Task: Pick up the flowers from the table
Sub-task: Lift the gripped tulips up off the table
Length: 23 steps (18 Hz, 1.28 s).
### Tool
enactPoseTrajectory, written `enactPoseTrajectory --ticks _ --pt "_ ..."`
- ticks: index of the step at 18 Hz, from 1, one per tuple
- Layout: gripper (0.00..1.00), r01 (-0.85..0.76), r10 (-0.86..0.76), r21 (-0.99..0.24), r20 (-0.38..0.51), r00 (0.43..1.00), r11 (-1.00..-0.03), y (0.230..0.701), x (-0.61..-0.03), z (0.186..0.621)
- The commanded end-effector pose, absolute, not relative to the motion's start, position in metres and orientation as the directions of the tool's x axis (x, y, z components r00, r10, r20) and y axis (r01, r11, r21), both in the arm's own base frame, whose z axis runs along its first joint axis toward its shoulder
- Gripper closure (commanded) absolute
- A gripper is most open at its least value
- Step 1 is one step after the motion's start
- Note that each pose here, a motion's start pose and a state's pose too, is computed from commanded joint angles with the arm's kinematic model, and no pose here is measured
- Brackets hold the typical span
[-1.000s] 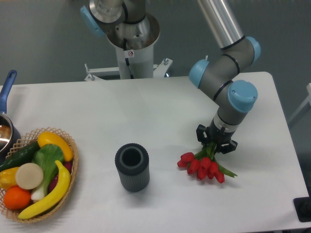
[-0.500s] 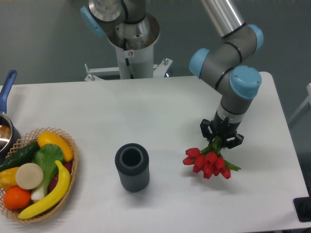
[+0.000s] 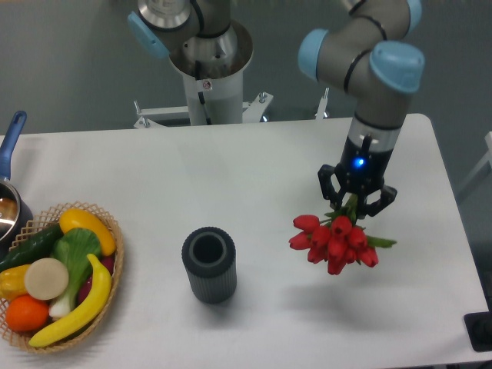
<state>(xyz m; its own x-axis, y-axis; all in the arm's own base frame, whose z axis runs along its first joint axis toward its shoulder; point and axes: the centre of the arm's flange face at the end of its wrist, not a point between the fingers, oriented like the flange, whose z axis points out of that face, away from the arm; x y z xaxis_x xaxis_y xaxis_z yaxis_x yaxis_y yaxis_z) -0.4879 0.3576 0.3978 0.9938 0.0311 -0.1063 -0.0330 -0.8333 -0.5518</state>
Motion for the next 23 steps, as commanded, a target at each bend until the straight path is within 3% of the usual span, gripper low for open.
enactPoseTrajectory --ticks 9,23 --pt "0.61 0.036 0.12 -0.719 -0.066 0.991 -0.694 0.313 -0.513 0.438" --pt "0.61 0.041 0.13 -0.726 -0.067 0.989 -0.687 0.305 -0.514 0.44"
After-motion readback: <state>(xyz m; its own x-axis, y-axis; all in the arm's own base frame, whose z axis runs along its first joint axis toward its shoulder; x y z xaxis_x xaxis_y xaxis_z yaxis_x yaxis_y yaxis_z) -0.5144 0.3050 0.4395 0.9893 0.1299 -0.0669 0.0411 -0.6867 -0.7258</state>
